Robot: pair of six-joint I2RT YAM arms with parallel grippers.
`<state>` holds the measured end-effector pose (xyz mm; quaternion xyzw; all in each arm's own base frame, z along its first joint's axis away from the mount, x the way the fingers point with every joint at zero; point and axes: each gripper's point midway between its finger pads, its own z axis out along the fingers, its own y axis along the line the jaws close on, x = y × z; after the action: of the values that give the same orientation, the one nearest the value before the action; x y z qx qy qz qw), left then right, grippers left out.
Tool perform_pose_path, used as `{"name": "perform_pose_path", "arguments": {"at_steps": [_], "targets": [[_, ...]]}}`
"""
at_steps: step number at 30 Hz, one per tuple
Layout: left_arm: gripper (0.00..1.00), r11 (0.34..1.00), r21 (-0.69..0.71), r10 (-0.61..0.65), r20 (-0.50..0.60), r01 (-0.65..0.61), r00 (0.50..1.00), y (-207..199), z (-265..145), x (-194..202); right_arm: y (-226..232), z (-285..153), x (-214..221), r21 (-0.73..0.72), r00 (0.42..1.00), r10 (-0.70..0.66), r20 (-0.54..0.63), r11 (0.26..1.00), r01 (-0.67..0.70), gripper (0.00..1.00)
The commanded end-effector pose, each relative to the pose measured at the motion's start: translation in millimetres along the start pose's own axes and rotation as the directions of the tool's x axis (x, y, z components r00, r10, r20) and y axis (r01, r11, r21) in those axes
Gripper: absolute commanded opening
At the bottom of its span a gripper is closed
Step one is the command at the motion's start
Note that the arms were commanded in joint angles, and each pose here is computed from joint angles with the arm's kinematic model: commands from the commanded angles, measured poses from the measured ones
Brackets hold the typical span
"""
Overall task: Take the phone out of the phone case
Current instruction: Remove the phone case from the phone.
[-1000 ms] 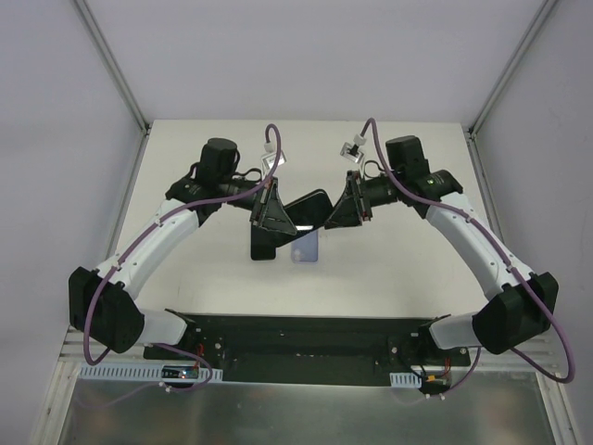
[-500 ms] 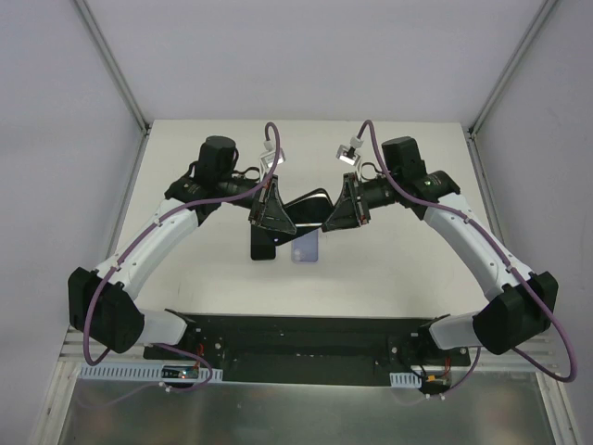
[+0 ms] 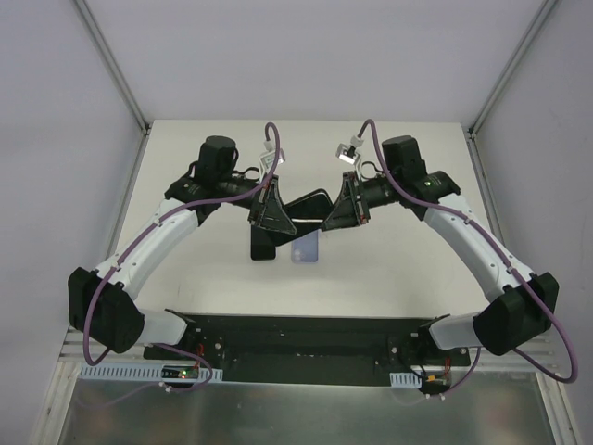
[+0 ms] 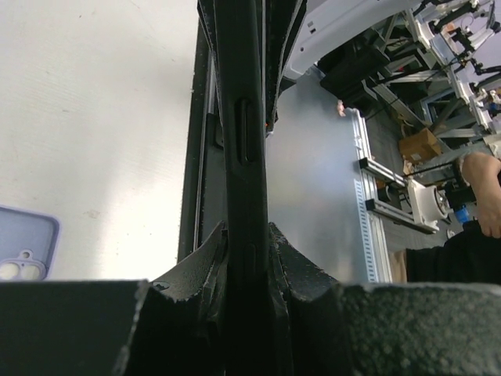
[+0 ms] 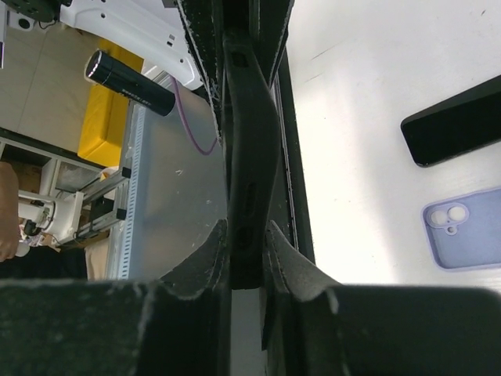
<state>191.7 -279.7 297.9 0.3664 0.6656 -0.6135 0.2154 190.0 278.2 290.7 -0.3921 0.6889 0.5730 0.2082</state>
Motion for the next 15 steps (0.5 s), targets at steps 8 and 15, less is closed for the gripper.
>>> {"name": "perform_pose_path", "arguments": {"at_steps": [8,15], "targets": [[0.0,0.982,0.186,-0.018,-0.057,0.028,0.998,3.3,9.5,-5.2,118.2,-4.9,-2.8,-0.176,0.885,-0.46,-0.075,0.88,0.442,0.0],[0.0,0.985,0.172,-0.015,-0.064,0.026,0.998,19.8,20.2,-13.3,156.4,2.3,14.1,-0.273,0.805,-0.576,-0.141,0.804,0.528,0.0]]}}
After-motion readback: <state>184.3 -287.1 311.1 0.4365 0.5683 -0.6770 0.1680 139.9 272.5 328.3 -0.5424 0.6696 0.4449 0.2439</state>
